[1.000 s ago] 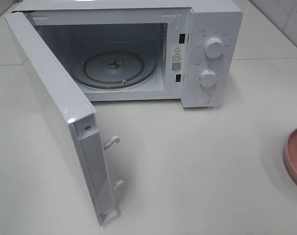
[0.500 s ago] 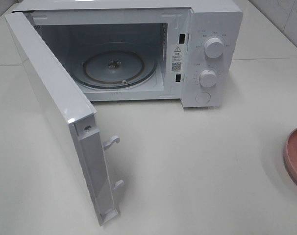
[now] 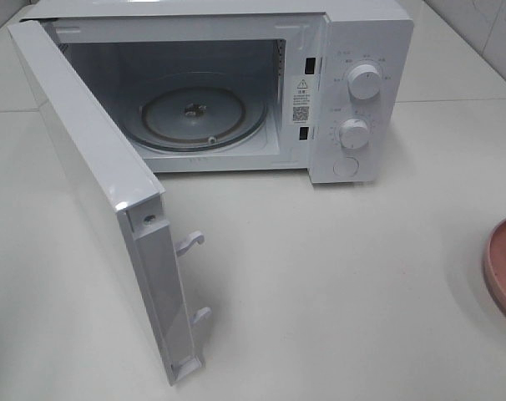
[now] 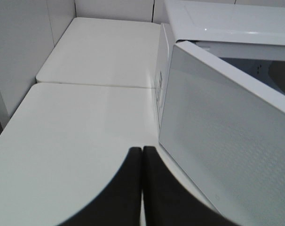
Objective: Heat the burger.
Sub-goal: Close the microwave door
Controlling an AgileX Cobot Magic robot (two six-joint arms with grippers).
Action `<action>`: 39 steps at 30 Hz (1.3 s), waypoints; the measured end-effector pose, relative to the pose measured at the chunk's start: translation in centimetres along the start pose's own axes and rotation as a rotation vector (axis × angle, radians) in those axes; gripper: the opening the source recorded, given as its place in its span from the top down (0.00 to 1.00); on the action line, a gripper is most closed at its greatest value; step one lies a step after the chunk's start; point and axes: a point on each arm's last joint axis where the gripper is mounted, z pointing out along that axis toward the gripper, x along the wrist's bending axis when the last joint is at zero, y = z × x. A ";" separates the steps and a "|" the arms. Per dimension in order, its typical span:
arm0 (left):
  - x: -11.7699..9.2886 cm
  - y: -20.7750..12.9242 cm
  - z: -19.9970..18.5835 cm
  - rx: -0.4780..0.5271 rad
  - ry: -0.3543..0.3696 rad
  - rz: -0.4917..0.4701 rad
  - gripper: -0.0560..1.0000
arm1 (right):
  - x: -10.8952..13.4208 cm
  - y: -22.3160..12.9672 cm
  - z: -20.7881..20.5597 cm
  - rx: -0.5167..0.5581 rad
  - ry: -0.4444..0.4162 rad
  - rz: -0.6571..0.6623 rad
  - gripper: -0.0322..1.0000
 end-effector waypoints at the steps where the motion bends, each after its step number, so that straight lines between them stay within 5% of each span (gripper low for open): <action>1: 0.0 0.0 0.0 0.000 0.000 0.000 0.95 | 0.0 0.0 0.0 0.000 0.000 0.000 0.23; 19: 1.4 -2.6 8.8 -0.252 0.071 0.020 0.95 | 0.0 0.0 0.0 0.000 0.000 0.000 0.23; 39: 1.6 -5.0 15.2 -0.174 0.042 0.065 0.95 | 0.0 0.0 0.0 0.000 0.000 0.000 0.23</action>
